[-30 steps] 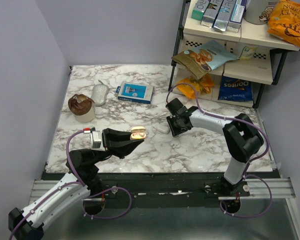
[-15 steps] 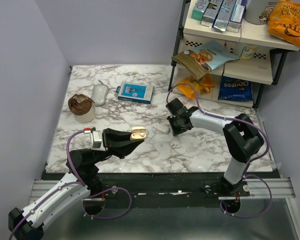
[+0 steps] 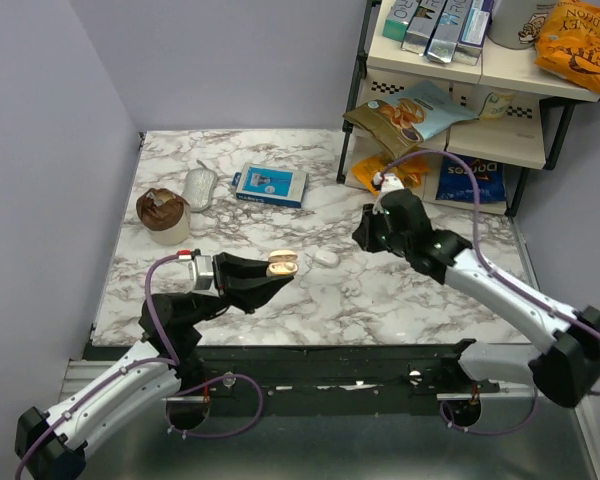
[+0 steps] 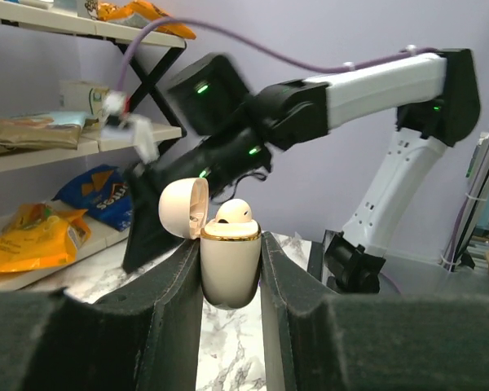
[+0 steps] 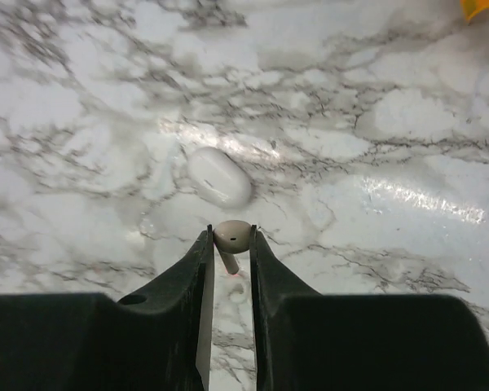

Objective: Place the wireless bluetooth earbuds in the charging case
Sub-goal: Place the earbud in the charging case.

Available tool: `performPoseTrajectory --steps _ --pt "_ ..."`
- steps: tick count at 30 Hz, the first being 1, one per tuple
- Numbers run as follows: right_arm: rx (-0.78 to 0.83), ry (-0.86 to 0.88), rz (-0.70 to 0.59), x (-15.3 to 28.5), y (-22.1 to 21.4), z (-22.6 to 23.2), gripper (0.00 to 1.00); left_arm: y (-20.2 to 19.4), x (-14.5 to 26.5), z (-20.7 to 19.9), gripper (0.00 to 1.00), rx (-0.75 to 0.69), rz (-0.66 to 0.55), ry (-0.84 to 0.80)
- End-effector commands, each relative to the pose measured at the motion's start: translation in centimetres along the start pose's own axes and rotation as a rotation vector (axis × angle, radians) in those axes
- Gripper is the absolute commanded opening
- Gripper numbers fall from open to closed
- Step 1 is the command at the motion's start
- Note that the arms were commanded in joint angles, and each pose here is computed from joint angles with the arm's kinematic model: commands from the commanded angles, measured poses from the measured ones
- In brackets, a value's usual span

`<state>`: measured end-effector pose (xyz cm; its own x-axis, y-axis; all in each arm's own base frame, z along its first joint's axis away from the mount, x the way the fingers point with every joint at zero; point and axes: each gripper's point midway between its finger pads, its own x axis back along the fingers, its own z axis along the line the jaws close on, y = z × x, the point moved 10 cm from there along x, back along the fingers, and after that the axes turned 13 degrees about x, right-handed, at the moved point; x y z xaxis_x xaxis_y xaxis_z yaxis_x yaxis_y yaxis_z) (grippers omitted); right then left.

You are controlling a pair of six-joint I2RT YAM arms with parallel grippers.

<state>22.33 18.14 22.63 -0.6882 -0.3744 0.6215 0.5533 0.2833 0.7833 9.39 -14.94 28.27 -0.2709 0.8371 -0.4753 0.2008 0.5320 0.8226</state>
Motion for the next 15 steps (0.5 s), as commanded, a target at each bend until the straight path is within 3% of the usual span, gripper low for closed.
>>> performPoseTrajectory --steps 1,3,4,7,15 --pt "-0.091 0.116 -0.339 4.4 2.7 0.5 0.01 1.2 -1.3 0.0 0.0 -0.05 -0.062 -0.009" --pt "-0.117 0.191 -0.436 5.4 2.0 0.8 0.01 1.2 -1.9 0.4 0.0 -0.064 -0.082 0.001" --pt "-0.166 0.236 -0.601 7.7 3.3 0.8 0.01 1.2 -2.1 0.6 0.0 -0.076 -0.088 0.004" --pt "-0.216 0.343 -0.794 10.2 3.4 1.2 0.01 1.5 -3.4 1.0 0.0 -0.117 -0.11 0.021" --pt "-0.185 0.582 -0.948 13.8 5.0 2.5 0.01 2.3 -6.8 1.9 0.0 -0.209 -0.17 0.002"
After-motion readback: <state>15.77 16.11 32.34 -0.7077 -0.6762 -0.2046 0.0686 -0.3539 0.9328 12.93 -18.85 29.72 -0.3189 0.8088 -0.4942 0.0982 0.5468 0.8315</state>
